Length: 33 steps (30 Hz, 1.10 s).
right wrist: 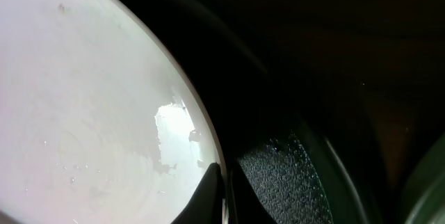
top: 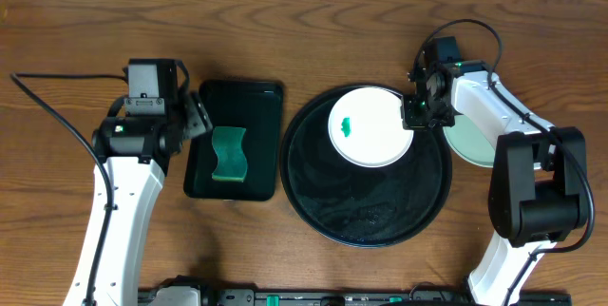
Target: Clean dirty plates on tray and stack at the side
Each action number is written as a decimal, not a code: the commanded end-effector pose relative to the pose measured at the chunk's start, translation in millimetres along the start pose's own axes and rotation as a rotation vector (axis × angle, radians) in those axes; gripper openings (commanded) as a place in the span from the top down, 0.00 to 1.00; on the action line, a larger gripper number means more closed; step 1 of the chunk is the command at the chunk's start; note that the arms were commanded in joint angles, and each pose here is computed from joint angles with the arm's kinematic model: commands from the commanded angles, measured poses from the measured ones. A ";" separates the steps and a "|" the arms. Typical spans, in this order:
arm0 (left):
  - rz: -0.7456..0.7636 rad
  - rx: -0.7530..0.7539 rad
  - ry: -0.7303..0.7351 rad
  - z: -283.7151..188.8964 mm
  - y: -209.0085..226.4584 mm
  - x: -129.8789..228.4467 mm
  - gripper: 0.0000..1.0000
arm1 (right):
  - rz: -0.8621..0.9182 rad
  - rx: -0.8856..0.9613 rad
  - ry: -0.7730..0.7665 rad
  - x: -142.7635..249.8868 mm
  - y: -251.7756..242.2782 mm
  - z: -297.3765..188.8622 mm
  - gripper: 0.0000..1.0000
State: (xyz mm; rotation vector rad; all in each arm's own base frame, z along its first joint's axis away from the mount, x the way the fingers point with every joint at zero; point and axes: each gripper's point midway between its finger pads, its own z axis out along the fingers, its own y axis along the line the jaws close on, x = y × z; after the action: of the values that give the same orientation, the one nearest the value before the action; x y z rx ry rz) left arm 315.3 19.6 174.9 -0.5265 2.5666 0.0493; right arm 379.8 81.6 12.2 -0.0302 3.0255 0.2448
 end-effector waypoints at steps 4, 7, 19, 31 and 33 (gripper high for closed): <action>0.038 0.162 0.245 5.0 -29.8 58.2 0.49 | -0.007 -0.017 0.005 1.5 4.1 0.9 0.96; 0.072 0.155 0.314 5.9 -34.9 74.2 0.55 | -0.008 -0.018 0.005 1.6 4.5 0.9 0.96; 0.101 0.072 0.503 42.5 -40.3 87.8 0.47 | -0.008 -0.018 0.006 1.7 4.5 0.9 0.95; 0.133 0.037 0.445 84.2 -44.0 73.2 0.51 | -0.008 -0.018 0.006 1.7 4.5 0.9 0.95; 0.134 0.030 0.453 86.7 -42.9 75.4 0.51 | -0.008 -0.018 0.006 1.7 4.5 0.9 0.95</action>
State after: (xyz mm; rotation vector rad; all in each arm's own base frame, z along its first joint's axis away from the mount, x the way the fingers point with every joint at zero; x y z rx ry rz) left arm 309.7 -41.1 67.4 -0.4160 3.0334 -0.1305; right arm 379.6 82.4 12.3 -0.0307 3.0260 0.2516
